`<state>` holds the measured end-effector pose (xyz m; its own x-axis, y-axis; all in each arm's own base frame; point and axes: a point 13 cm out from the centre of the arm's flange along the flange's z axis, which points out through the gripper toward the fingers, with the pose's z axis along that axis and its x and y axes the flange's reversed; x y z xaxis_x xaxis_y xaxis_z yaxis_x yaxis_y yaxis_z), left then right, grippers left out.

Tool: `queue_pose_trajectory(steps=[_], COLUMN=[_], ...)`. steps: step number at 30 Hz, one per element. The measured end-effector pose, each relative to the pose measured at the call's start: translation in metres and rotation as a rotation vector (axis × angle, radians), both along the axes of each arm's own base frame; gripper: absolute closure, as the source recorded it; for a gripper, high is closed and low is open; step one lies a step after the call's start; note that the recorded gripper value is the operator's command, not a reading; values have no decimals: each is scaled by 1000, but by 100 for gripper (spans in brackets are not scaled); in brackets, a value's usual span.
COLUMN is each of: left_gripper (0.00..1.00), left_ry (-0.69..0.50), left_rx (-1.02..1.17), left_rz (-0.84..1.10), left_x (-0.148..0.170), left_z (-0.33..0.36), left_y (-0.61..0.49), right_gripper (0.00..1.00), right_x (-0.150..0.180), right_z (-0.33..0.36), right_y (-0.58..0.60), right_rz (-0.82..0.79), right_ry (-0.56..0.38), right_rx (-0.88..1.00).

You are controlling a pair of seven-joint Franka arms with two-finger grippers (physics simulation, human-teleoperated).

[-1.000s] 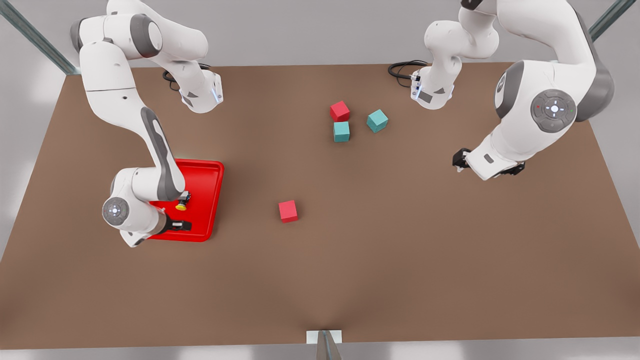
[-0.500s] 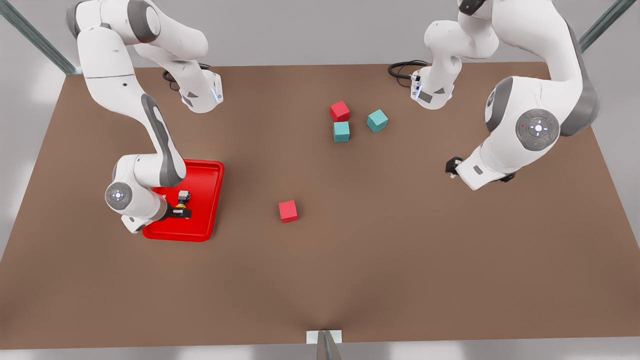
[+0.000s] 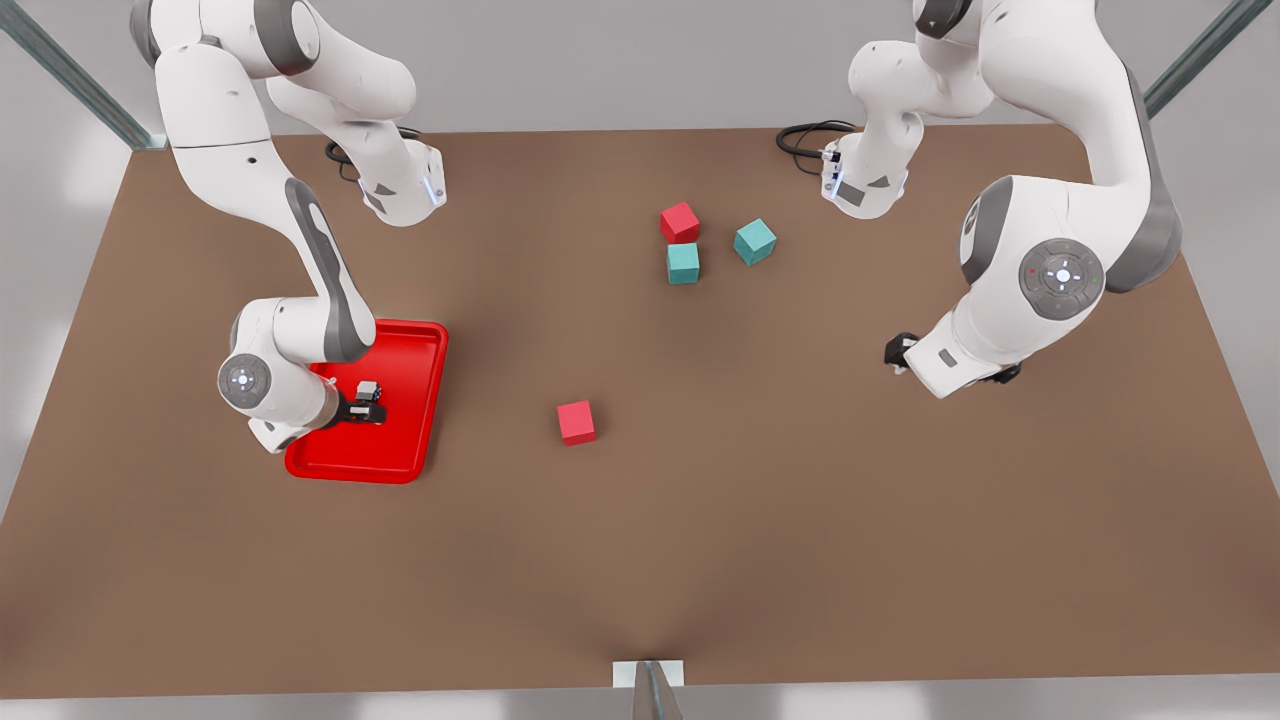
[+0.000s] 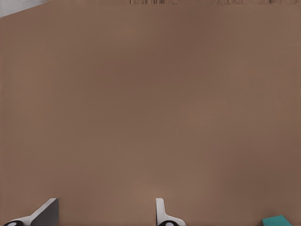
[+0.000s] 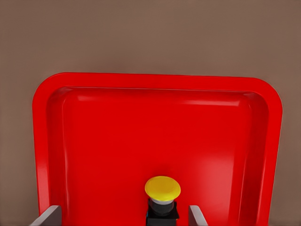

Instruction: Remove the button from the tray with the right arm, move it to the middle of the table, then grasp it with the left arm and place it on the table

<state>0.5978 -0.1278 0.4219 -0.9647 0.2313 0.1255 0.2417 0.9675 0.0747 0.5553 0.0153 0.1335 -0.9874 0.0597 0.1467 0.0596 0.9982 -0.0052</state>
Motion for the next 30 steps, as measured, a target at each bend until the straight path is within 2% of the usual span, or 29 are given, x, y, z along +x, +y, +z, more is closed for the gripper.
queue_pose_trajectory(steps=[13, 30], left_gripper=[0, 0], left_ry=[-8, -5], left_rx=[-2, -1], left_rz=[-3, -3], left_x=[2, 3], left_z=[0, -3], left_y=[-2, -2], right_gripper=[0, 0], right_x=[-40, -56], right_z=[-18, -69], right_y=[2, -25], right_rz=[6, 39], right_ry=[57, 122], right_rx=[-4, -43])
